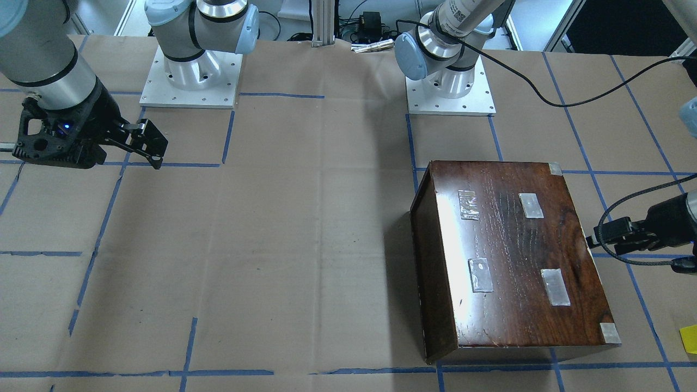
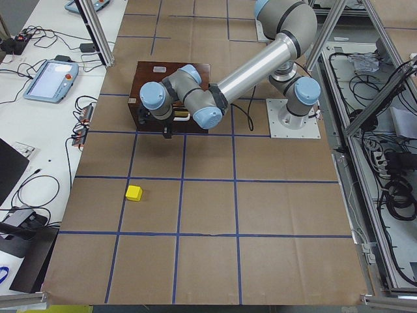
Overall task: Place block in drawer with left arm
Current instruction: 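Lower the left gripper and hook the white drawer handle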
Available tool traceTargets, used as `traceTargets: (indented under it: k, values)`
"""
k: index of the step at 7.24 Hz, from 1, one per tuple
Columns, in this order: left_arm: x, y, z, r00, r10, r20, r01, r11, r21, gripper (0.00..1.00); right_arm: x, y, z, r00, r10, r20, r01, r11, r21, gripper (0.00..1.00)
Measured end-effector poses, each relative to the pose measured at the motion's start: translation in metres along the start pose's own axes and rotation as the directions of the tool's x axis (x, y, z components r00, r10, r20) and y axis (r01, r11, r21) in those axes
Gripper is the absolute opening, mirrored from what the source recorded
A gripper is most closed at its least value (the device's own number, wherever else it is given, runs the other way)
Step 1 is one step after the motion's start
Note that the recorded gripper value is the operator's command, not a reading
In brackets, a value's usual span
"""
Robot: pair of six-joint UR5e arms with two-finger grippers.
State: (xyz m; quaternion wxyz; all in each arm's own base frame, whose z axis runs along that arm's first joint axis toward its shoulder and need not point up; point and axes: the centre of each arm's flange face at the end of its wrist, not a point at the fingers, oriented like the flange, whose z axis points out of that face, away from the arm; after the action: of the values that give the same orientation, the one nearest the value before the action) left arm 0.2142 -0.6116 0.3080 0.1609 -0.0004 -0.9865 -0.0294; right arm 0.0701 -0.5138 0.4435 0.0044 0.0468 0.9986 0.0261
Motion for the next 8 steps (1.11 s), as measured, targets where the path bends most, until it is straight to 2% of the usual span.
traceTargets:
  k: [3, 8]
  values:
    - [-0.005, -0.004, 0.012, 1.0, 0.009, -0.007, -0.009, 1.0, -0.014, 0.98, 0.0, 0.0, 0.0, 1.0, 0.0, 0.0, 0.0, 1.0, 0.0, 1.0]
    - [-0.012, -0.01, 0.011, 1.0, 0.017, 0.022, -0.018, 1.0, 0.019, 0.98, 0.0, 0.0, 0.0, 1.0, 0.0, 0.0, 0.0, 1.0, 0.0, 1.0]
